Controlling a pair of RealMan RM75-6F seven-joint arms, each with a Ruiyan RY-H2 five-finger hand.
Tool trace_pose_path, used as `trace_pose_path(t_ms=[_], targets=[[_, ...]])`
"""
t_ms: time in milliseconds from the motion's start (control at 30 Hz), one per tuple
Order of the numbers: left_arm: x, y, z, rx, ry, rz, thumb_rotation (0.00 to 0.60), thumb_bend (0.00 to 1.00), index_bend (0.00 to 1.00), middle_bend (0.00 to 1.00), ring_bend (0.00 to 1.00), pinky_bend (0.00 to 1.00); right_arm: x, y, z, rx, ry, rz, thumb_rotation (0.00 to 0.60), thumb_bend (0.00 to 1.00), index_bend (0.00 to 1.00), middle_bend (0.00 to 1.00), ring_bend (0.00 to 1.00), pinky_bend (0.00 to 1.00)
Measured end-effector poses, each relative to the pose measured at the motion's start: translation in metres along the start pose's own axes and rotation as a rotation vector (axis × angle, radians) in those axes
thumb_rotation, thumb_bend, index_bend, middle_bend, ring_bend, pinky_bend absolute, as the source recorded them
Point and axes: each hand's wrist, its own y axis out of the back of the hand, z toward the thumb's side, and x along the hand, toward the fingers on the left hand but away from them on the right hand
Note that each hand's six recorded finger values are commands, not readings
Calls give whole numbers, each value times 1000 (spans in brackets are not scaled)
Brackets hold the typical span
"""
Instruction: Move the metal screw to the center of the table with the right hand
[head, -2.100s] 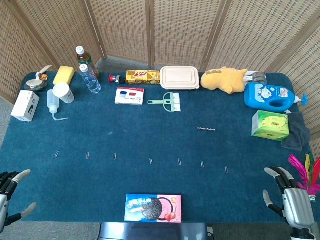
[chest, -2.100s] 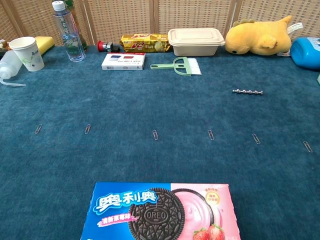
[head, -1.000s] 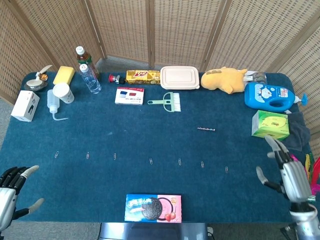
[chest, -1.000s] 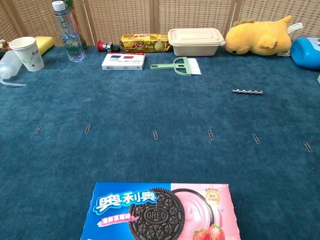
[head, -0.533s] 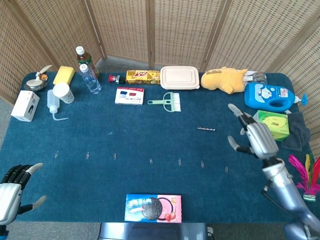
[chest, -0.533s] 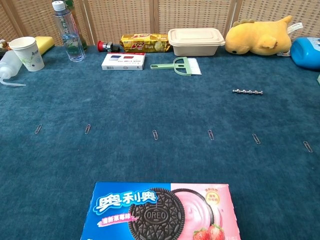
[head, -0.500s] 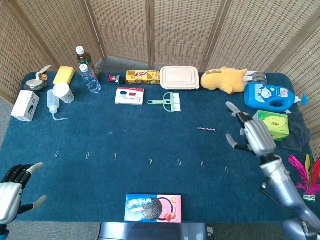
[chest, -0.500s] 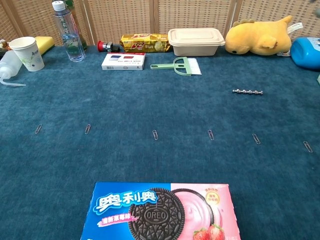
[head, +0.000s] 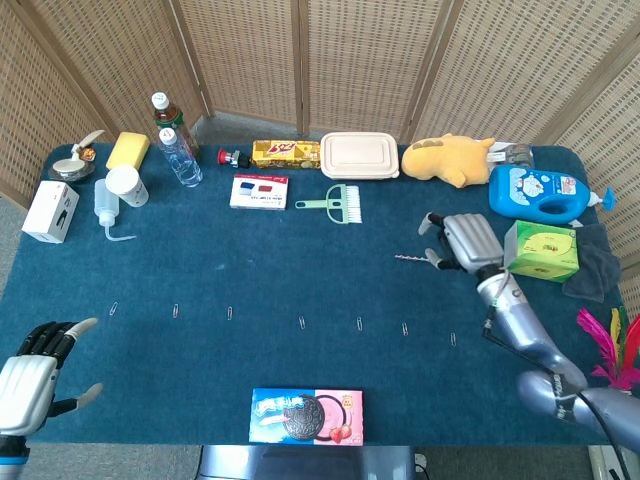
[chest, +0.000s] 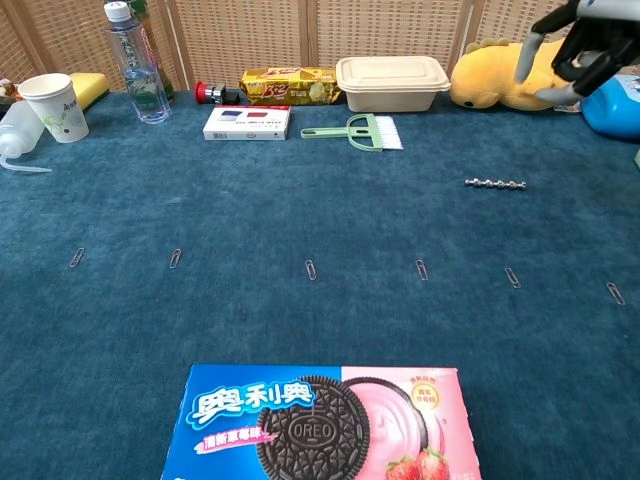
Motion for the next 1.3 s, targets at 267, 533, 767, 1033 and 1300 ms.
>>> trace_pose_path(t_ms=[267,533,767,1033,1300], targets=[[3,0,3,2,-11,-1,600,205,154,246,183,137,-20,-20,7,48,-42,51,599,374,538,929,1000,1000],[4,-1,1,2,-8,-5,600,204,153,246,183,137,-33,-40,8,63,-93,90,599,374,502,928,1000,1000],[6,-2,2,2,-13,-8,600,205,152,246,183,138,-40,-51,7,109,-123,108,600,375,474,918,1000,1000],[8,-4,4,1,-24,-14,600,205,151,246,184,137,-49,-70,8,199,-166,142,600,374,470,914,1000,1000],[9,-6,3,-4,-26,-15,600,205,148,246,183,137,-57,-87,22,237,-189,162,600,375,474,914,1000,1000]])
